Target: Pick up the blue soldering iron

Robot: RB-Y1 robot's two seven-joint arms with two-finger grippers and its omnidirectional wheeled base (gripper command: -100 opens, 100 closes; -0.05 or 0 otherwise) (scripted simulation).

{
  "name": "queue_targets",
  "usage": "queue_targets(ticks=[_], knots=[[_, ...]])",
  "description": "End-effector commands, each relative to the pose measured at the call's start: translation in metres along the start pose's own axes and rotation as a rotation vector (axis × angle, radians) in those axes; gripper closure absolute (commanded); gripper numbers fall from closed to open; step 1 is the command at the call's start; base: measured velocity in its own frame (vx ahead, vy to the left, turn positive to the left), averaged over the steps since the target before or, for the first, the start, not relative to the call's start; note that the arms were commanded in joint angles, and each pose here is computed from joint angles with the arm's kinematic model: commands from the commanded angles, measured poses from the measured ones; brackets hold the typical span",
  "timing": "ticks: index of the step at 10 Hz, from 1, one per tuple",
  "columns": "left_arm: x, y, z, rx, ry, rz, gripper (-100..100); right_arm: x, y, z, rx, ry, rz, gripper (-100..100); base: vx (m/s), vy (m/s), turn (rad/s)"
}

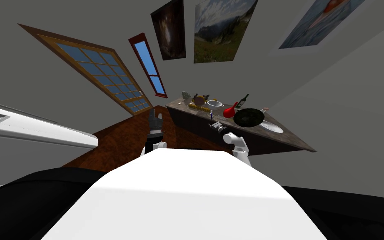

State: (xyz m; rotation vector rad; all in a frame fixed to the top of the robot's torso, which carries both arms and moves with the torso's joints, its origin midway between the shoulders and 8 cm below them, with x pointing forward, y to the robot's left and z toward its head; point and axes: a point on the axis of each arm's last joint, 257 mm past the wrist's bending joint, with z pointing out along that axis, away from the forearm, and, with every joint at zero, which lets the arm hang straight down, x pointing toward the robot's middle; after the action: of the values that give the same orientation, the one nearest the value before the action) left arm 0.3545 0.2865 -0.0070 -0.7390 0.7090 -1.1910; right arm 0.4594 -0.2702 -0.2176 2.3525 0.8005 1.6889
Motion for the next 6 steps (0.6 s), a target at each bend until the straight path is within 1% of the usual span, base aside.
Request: queue_targets(ticks=[1, 2, 3, 4, 6], knots=[[0.0, 0.0, 0.0, 0.0, 0.0, 0.0, 0, -0.008, 0.002, 0.003, 0.026, -0.036, 0.049, -100, 0.044, 0.006, 0.027], [0.0, 0.0, 0.0, 0.0, 0.0, 0.0, 0, -0.014, -0.002, 0.003, 0.042, -0.059, 0.068, -100, 0.056, 0.013, 0.016], [0.0, 0.0, 0.0, 0.0, 0.0, 0.0, 0, -0.017, -0.005, 0.002, 0.053, -0.072, 0.068, -100, 0.029, 0.012, -0.004], [0.0, 0.0, 0.0, 0.0, 0.0, 0.0, 0, -0.025, -0.001, 0.004, 0.068, -0.103, 0.114, -100, 0.049, 0.017, 0.017], [0.0, 0.0, 0.0, 0.0, 0.0, 0.0, 0, -0.033, -0.008, 0.002, 0.09, -0.136, 0.128, -100, 0.044, 0.014, 0.008]])
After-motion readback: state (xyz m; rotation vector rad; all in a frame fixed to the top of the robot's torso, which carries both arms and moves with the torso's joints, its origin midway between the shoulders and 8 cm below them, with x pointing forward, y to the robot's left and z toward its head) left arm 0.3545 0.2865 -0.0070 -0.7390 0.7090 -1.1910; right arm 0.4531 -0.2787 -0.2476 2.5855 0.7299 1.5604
